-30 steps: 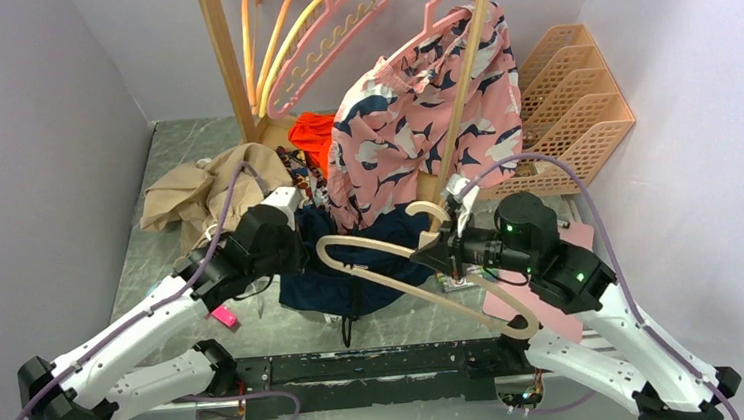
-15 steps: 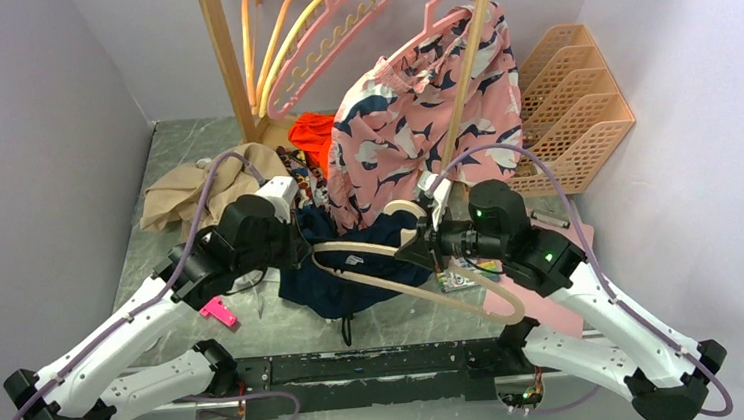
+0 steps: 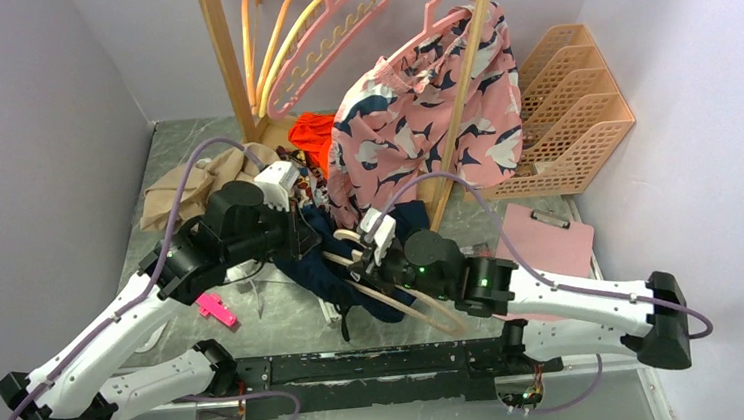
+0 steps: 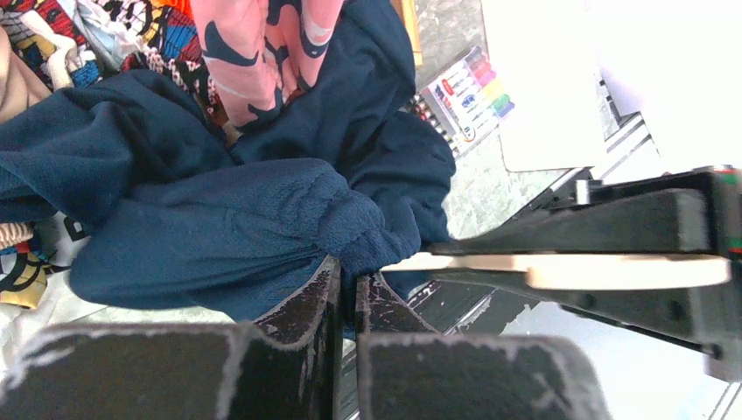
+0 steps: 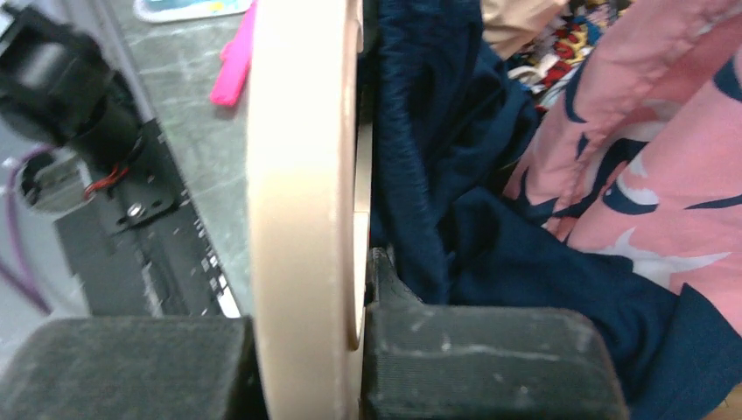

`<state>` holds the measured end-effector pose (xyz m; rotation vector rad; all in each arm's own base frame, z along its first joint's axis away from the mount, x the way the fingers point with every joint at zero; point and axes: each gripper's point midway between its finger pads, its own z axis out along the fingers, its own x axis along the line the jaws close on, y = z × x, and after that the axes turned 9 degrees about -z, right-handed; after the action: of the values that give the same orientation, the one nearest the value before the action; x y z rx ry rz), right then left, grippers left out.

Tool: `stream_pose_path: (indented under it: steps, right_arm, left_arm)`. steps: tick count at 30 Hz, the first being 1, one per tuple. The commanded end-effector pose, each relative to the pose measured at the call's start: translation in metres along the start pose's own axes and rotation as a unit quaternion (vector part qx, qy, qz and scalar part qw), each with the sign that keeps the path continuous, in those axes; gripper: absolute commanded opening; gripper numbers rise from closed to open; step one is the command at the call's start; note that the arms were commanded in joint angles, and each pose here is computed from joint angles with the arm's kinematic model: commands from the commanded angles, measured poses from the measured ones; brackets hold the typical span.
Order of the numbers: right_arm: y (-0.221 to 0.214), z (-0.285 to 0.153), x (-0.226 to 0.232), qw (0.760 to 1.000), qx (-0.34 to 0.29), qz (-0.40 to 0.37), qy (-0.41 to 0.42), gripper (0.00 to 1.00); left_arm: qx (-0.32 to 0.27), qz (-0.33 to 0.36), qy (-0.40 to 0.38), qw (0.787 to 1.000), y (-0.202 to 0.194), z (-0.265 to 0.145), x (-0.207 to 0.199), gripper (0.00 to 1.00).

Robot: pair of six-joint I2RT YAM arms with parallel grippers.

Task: Place the shorts on the hanger
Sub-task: Hang the shorts on the hanger.

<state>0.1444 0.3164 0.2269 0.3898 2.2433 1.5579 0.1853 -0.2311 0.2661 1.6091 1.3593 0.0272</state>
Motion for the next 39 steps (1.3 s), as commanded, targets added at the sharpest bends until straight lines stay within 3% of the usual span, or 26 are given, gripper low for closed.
stream_pose_path:
  steps: [1,10,17,19,24,26,34,39]
  right_arm:
    - [0.05,0.013,-0.031,0.987,-0.123,0.02,-0.101,0.0]
    - [0.093,0.016,-0.04,0.956,-0.26,0.076,-0.117,0.0]
    - [0.153,-0.006,-0.021,0.941,-0.328,0.076,-0.028,0.0]
    - [0.157,-0.014,-0.019,0.941,-0.331,0.075,-0.019,0.0]
    - [0.149,-0.037,-0.028,0.93,-0.351,0.107,-0.03,0.0]
    - [0.149,-0.048,-0.03,0.925,-0.361,0.116,-0.033,0.0]
    - [0.147,-0.07,-0.038,0.931,-0.346,0.103,-0.049,0.0]
    - [0.14,-0.087,-0.037,0.947,-0.308,0.078,-0.044,0.0]
  left_arm:
    - [-0.019,0.007,-0.054,0.998,0.017,-0.016,-0.028,0.07]
    - [-0.04,0.013,-0.085,0.995,0.036,-0.041,-0.049,0.07]
    - [-0.051,0.024,-0.13,0.99,0.062,-0.062,-0.082,0.08]
    - [-0.061,0.027,-0.15,0.987,0.07,-0.071,-0.093,0.19]
    - [-0.082,0.031,-0.174,0.981,0.072,-0.084,-0.099,0.79]
    - [-0.088,0.033,-0.182,0.979,0.07,-0.09,-0.098,0.92]
    - [-0.144,0.054,-0.206,0.966,0.078,-0.134,-0.1,0.95]
    - [-0.18,0.058,-0.125,0.974,0.074,-0.136,-0.058,0.93]
